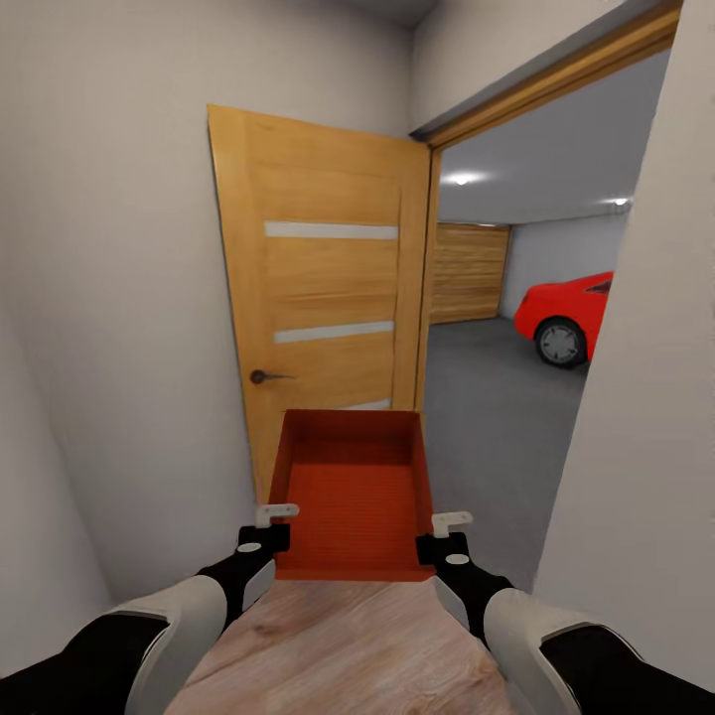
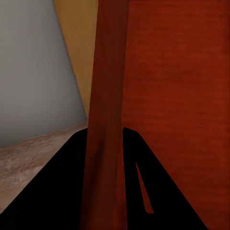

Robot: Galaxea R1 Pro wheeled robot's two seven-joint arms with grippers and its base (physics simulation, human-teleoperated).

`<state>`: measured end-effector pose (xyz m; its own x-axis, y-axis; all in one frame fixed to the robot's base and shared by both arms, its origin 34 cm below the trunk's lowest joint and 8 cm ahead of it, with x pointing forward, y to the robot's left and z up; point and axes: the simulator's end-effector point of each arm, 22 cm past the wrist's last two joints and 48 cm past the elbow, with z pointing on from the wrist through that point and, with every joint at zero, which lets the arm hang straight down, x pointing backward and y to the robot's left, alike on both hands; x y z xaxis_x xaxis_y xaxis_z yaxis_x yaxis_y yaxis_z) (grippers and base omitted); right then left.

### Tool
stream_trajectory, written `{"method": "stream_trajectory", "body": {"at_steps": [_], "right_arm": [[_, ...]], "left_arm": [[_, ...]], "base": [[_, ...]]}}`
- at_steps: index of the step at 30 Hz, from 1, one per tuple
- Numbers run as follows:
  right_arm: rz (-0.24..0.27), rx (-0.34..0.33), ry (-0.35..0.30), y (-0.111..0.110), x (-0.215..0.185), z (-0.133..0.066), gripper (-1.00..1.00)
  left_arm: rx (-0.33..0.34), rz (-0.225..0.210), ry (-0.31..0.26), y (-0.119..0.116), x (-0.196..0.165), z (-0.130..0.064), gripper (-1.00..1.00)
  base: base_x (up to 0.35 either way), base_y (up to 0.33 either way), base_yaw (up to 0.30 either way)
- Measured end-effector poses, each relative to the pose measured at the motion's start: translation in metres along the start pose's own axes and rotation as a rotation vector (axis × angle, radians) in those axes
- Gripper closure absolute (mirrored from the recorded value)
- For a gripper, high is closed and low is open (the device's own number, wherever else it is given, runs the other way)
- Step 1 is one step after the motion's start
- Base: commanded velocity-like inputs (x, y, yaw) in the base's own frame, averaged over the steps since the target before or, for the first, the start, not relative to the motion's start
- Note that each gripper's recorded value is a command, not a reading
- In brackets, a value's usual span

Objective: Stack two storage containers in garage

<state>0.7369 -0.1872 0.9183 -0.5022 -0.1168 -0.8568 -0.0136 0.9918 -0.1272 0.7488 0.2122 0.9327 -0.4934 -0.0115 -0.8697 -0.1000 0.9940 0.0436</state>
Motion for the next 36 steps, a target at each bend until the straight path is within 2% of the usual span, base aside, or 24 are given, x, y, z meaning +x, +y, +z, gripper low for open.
{"method": "stream_trajectory", "body": {"at_steps": [18,36], "right_arm": [[-0.001,0.000,0.000,-0.0007,0.0000,0.0005,1.00],[-0.001,0.000,0.001,-0.0010,0.0002,0.0006,1.00]], "left_arm": [[-0.001,-0.001,0.000,-0.0007,0.0005,0.0001,1.00],[-0.002,-0.001,0.001,-0.0010,0.0005,0.0000,1.00]], "base": [[0.024,0.011,-0.285],[0.000,0.000,-0.020]]}}
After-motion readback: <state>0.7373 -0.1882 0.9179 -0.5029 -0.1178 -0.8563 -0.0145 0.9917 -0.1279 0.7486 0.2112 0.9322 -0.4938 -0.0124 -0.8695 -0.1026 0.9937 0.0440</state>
